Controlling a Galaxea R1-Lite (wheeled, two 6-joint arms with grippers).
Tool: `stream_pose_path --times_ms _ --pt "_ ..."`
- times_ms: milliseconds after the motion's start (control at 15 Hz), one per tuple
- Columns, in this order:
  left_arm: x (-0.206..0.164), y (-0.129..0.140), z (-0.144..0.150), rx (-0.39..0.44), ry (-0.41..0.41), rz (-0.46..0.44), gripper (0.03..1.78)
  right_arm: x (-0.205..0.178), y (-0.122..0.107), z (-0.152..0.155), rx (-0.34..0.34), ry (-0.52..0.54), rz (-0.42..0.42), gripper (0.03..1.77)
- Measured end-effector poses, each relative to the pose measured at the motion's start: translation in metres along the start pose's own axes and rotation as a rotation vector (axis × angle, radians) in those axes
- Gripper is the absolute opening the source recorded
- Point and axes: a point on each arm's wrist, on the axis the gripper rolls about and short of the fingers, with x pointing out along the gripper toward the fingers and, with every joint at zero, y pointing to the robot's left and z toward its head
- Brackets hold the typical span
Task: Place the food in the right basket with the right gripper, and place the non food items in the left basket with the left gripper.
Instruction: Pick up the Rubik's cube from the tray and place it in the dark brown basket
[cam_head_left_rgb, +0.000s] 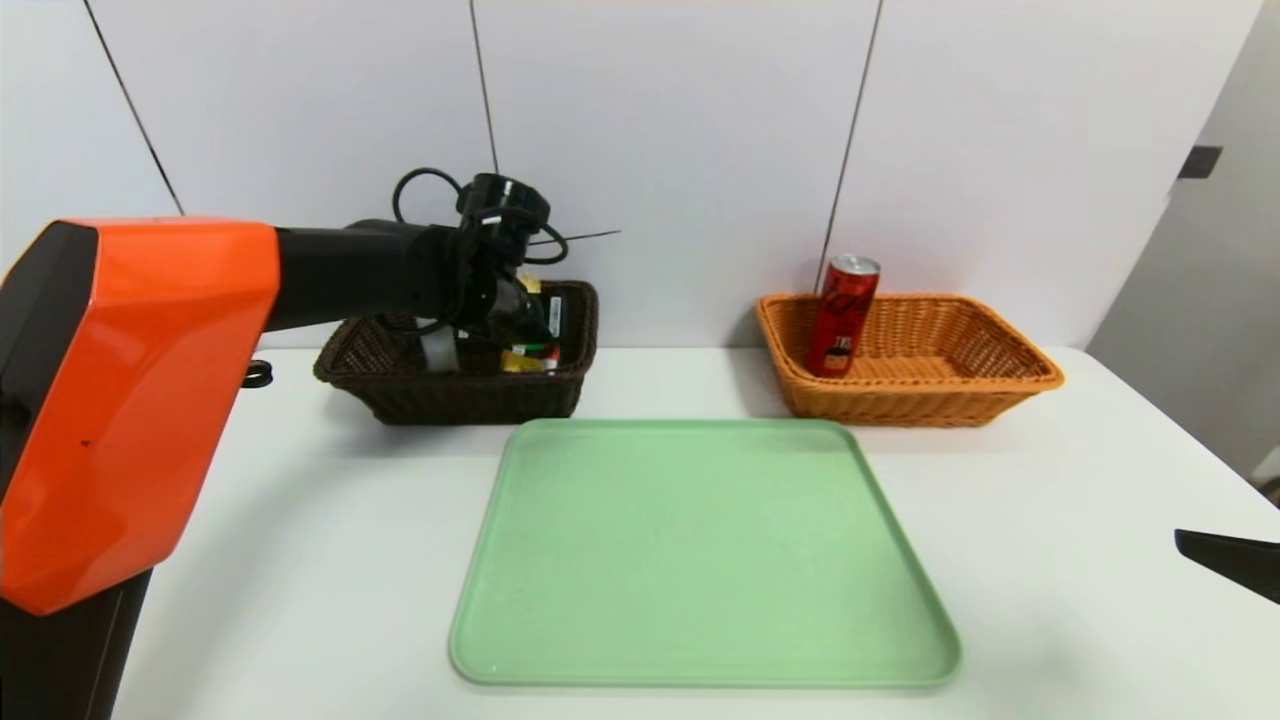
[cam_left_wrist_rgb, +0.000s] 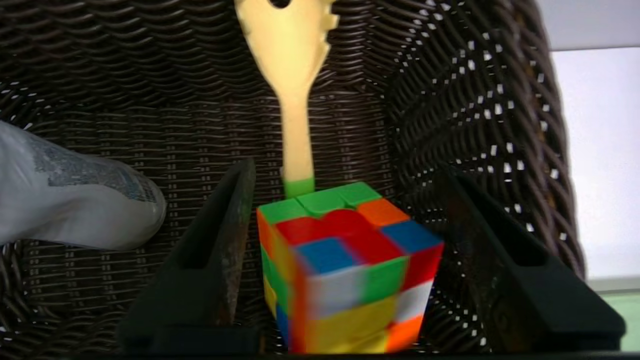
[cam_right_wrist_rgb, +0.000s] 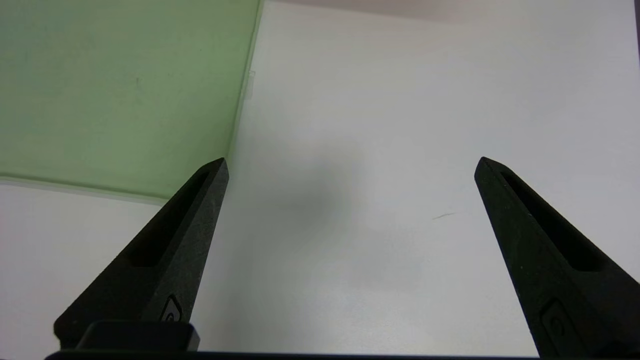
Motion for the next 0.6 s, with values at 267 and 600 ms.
stream_pose_path --times_ms 267,600 --pt "0.001 0.003 0.000 -0.002 0.001 0.007 1.45 0.000 0.000 0.000 0.000 -0.001 0.001 1.70" --pt "-0.028 0.008 0.018 -0.016 -0.055 0.003 1.57 -0.003 0.000 0.000 0.001 -0.012 0.000 1.70"
